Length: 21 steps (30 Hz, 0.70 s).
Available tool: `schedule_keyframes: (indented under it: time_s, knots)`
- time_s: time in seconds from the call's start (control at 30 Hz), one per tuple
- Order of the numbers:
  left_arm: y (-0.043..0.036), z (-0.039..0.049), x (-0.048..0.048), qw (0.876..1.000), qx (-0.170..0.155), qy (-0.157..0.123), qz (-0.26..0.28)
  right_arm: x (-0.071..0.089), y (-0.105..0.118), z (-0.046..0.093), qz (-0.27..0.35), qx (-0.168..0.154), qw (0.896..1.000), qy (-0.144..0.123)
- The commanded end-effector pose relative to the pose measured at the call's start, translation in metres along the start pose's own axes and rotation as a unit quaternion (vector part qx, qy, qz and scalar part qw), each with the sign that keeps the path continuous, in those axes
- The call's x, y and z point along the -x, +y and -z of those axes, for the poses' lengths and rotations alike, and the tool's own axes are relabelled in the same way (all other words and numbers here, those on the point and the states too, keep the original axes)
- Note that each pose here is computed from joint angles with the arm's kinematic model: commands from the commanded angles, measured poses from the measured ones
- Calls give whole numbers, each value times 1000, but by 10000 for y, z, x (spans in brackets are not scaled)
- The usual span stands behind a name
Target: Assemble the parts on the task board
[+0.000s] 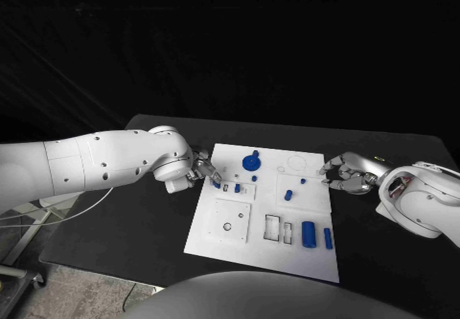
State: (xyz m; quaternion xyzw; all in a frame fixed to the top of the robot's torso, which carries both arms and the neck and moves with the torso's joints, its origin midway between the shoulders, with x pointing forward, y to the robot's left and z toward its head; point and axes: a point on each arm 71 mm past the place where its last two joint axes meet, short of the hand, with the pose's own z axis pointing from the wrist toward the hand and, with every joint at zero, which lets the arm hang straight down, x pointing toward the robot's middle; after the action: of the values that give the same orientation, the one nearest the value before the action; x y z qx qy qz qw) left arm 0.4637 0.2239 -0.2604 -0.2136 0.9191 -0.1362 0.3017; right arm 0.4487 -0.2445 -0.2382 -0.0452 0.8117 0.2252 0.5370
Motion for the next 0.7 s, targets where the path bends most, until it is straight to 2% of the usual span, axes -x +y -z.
schedule_keyframes:
  time_s: [0.03, 0.27, 0.7]
  knots:
    - [-72, 5, -7, 999, 0, -20, -35, -10, 6, -2, 1, 1, 1000, 5]
    - [-187, 8, -44, 996, -15, -37, -80, -5, -5, 7, 0, 1, 1000, 3]
    - [-312, 23, -57, 986, -32, -81, -140, 1, -5, 10, 0, 2, 1000, -1]
